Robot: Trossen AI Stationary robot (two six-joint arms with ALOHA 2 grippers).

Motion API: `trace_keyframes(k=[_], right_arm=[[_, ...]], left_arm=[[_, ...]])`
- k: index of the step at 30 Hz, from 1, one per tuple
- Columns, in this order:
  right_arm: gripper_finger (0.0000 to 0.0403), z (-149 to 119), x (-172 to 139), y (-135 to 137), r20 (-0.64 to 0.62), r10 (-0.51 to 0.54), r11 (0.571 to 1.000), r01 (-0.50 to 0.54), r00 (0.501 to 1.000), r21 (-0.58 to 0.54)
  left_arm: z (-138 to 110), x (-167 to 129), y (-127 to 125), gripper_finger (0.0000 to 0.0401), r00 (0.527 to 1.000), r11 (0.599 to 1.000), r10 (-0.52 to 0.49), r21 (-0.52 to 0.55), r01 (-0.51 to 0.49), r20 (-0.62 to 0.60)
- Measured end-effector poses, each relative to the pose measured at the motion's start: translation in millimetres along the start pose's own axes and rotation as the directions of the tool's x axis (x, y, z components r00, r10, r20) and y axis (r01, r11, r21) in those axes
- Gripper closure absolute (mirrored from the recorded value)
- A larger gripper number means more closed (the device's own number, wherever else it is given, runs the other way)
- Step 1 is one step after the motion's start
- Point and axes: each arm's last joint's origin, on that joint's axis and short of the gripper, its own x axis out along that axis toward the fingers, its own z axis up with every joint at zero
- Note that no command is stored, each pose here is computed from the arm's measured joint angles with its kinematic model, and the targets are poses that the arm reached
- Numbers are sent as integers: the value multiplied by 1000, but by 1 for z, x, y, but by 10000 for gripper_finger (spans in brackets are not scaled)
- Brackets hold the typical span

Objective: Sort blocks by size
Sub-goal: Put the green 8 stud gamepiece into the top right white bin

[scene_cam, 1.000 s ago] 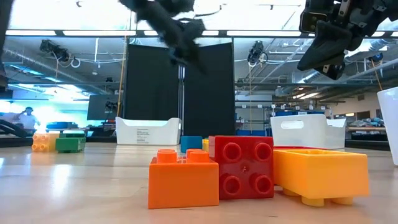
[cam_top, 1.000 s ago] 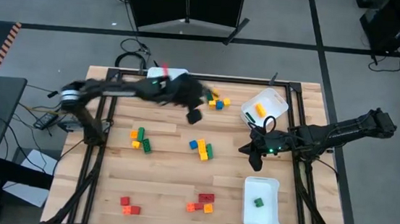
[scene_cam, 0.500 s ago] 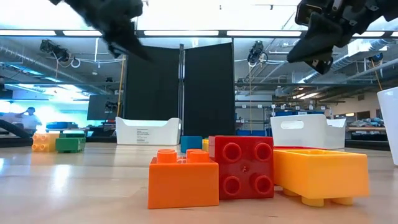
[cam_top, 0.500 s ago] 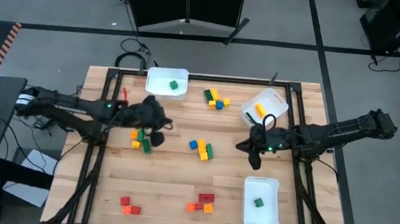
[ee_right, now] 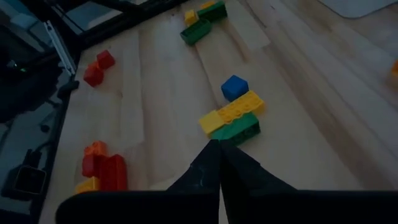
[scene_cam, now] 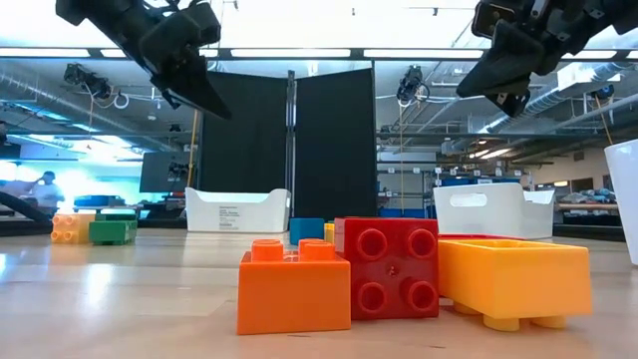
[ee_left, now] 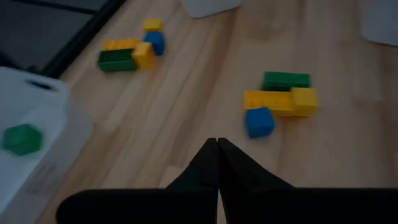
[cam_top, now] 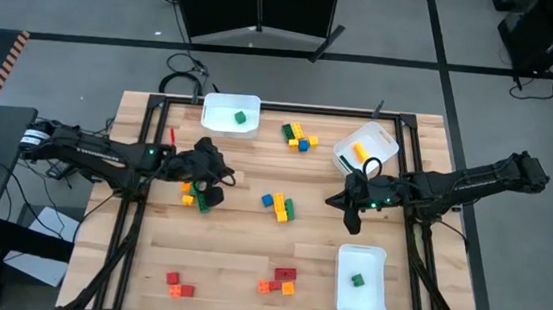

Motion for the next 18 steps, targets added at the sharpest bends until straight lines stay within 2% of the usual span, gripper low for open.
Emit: trace_keyframes(k=[4, 7, 11, 14, 18], right_arm=[[391, 9, -4, 4, 5, -15, 1000, 15, 1000, 17], [397, 24, -10, 10, 20, -40, 999, 41, 999, -22], [394, 45, -11, 19, -12, -121, 991, 120, 993, -61], [393, 59, -5, 23, -73, -173, 983, 167, 982, -72], [392, 74, 12, 27, -147, -232, 973, 227, 961, -53]], left_arm=[[-5, 0, 1, 396, 999, 1000, 8, 14, -8, -46], [-4, 0, 1, 396, 999, 1000, 9, 11, -8, -42], [-4, -2, 0, 395, 999, 1000, 1, 22, 0, -36], [-5, -6, -2, 395, 999, 999, -26, 28, 25, 31], [-23, -11, 0, 395, 989, 998, -66, 2, 66, 134]])
